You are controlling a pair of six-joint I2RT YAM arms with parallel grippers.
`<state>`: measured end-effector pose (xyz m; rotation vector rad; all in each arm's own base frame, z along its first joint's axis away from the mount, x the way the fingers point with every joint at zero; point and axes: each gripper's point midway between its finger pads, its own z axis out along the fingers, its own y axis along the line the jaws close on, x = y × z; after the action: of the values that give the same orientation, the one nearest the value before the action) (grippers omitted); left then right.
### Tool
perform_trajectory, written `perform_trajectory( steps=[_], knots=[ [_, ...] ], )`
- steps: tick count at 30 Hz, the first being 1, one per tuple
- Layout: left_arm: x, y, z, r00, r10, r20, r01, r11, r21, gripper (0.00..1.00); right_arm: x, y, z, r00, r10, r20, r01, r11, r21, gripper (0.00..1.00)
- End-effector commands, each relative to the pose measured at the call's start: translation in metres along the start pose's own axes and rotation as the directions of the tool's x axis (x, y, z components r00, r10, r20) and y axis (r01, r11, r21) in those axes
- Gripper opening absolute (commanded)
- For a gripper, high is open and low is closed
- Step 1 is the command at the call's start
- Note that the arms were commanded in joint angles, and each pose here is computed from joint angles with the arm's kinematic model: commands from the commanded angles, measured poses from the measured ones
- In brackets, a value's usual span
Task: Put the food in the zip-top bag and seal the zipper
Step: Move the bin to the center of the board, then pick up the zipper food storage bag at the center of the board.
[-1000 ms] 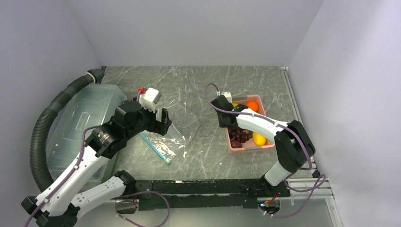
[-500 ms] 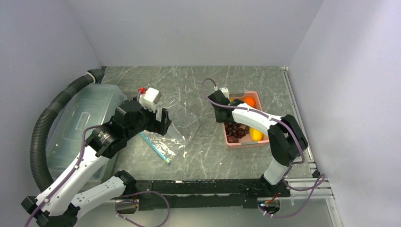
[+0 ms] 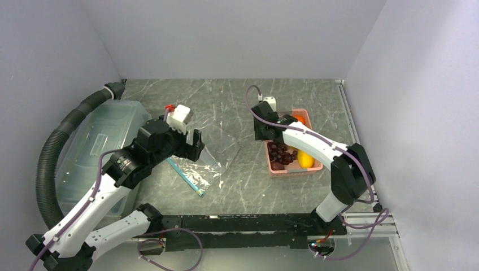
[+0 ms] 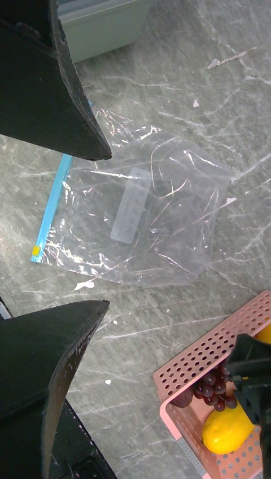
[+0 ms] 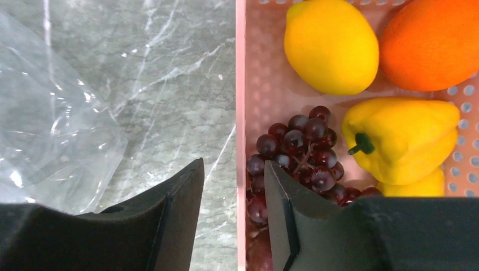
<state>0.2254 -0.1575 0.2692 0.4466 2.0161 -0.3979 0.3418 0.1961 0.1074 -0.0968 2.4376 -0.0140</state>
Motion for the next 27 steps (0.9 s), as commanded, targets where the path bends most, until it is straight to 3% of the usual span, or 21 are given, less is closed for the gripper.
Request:
perform_trajectory(
  steps=[1,5,12,22,27],
  knots=[
    [0.000,0.002,0.001,1.000,0.013,0.003,-0.013,1.000,-0.012,0.99,-0.033,0.011,-0.040,0.994,0.023,0.104,-0.016,0.997,-0.072,0.49],
    [-0.001,0.005,-0.001,1.000,0.010,0.009,-0.009,1.000,-0.028,0.99,-0.034,0.029,-0.059,0.991,-0.015,0.136,0.034,0.990,-0.135,0.54],
    [-0.003,0.016,-0.006,1.000,0.000,0.030,0.002,0.996,-0.086,0.99,-0.027,0.068,-0.082,0.980,-0.066,0.188,0.116,0.955,-0.271,0.73],
    [-0.006,0.032,-0.014,0.999,-0.009,0.051,0.018,0.984,-0.177,0.99,-0.021,0.116,-0.083,0.972,-0.136,0.189,0.201,0.899,-0.389,0.89],
    [-0.009,0.045,-0.023,0.996,-0.021,0.084,0.041,0.969,-0.244,0.99,-0.007,0.150,-0.086,0.968,-0.176,0.177,0.238,0.865,-0.441,0.91]
  ],
)
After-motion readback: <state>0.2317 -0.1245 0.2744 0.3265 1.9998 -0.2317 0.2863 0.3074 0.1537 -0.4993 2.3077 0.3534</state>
